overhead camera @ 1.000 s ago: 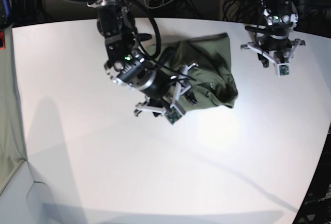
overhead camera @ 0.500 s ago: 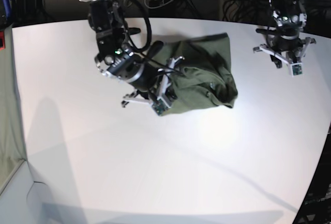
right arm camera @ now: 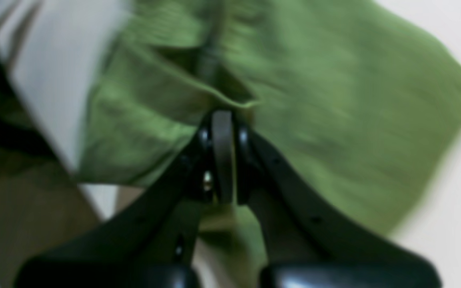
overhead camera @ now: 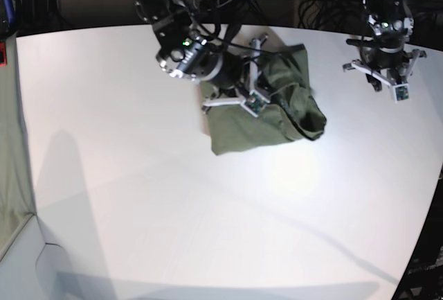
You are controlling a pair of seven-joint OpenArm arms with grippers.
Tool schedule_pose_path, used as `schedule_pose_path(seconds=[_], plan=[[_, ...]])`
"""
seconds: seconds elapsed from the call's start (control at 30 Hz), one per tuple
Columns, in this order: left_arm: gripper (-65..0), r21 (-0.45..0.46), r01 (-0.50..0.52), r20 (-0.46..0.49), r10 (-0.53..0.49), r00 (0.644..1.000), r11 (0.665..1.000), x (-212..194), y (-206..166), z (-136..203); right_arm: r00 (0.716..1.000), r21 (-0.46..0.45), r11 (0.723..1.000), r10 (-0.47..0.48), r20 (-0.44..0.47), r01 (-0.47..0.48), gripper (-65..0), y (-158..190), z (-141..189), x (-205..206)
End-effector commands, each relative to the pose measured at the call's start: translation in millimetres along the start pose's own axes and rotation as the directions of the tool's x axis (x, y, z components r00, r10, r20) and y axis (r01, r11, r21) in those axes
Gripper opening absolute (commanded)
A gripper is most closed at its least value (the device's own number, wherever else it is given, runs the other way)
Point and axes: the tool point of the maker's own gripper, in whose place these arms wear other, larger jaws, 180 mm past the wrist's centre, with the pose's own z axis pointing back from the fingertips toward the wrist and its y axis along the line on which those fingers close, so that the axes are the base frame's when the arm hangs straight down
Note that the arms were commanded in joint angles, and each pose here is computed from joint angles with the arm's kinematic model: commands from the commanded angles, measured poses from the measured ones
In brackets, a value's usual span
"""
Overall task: Layout the t-shirt on the table in an organized manner, then fold the t-shirt properly
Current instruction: 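Grasp the bunched shirt edges with both grippers and flatten the bundle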
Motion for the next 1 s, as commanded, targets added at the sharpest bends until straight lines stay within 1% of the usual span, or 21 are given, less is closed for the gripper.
schedule_pose_path(seconds=[0.0, 0.07, 0.1, 0.17, 0.23, 0.33, 0.4, 0.5, 0.6, 0.67, 0.73, 0.8, 0.83, 0.9, 0.97], plan=[[-47.4, 0.011, 0.009, 0.045, -0.010, 0.999, 1.000, 13, 4, 2, 0.998, 0.044, 0.998, 0.033, 0.049, -0.035, -65.0, 13, 2, 14], [-47.4, 0.012, 0.009, 0.045, -0.009, 0.999, 1.000, 13, 5, 2, 0.993, 0.115, 0.987, 0.103, 0.065, -0.110, -65.0, 36, 4, 19], [-47.4, 0.012, 0.009, 0.045, -0.009, 0.999, 1.000, 13, 5, 2, 0.989, 0.135, 0.981, 0.129, 0.067, -0.137, -65.0, 42, 6, 17], [-47.4, 0.012, 0.009, 0.044, -0.010, 0.999, 1.000, 13, 5, 2, 0.985, 0.147, 0.975, 0.155, 0.081, -0.165, -65.0, 48, 9, 21], [-47.4, 0.012, 0.011, 0.044, -0.011, 0.999, 1.000, 13, 5, 2, 0.983, 0.133, 0.977, 0.155, 0.094, -0.166, -65.0, 44, 13, 26], [-47.4, 0.034, -0.002, 0.041, 0.001, 0.999, 0.999, 12, 13, 3, 0.985, 0.080, 0.986, 0.139, 0.107, -0.148, -65.0, 25, 19, 31], [-47.3, 0.061, -0.018, 0.044, 0.015, 0.999, 0.998, 12, 23, 4, 0.988, 0.037, 0.993, 0.109, 0.108, -0.114, -65.0, 9, 24, 30], [-47.3, 0.074, -0.024, 0.045, 0.021, 0.999, 0.997, 13, 29, 5, 0.991, -0.017, 0.998, 0.065, 0.114, -0.063, -65.0, -13, 26, 31], [-47.3, 0.068, -0.026, 0.054, 0.023, 0.998, 0.997, 16, 26, 6, 0.995, -0.053, 0.999, 0.000, 0.102, 0.005, -65.0, -30, 24, 23], [-47.3, 0.059, -0.043, 0.045, 0.040, 0.998, 0.997, 10, 19, 10, 0.995, -0.060, 0.998, -0.012, 0.099, 0.018, -65.0, -34, 24, 20], [-47.0, 0.034, -0.070, 0.062, 0.068, 0.996, 0.997, 13, 7, 17, 0.995, -0.062, 0.998, -0.013, 0.094, 0.019, -65.0, -35, 24, 18], [-43.6, -0.046, -0.106, 0.079, 0.110, 0.991, 0.993, 18, -13, 27, 0.996, -0.062, 0.998, -0.015, 0.091, 0.021, -65.0, -35, 24, 16], [-40.6, -0.095, -0.112, 0.096, 0.121, 0.988, 0.989, 23, -23, 32, 0.996, -0.063, 0.998, -0.013, 0.087, 0.019, -65.0, -35, 25, 15], [-32.8, -0.174, -0.107, 0.116, 0.129, 0.985, 0.979, 30, -38, 42, 0.997, -0.068, 0.998, -0.005, 0.072, 0.009, -65.0, -38, 26, 10], [-23.8, -0.254, -0.107, 0.125, 0.142, 0.982, 0.961, 33, -53, 50, 0.998, -0.072, 0.997, -0.001, 0.066, 0.006, -65.0, -40, 27, 8]])
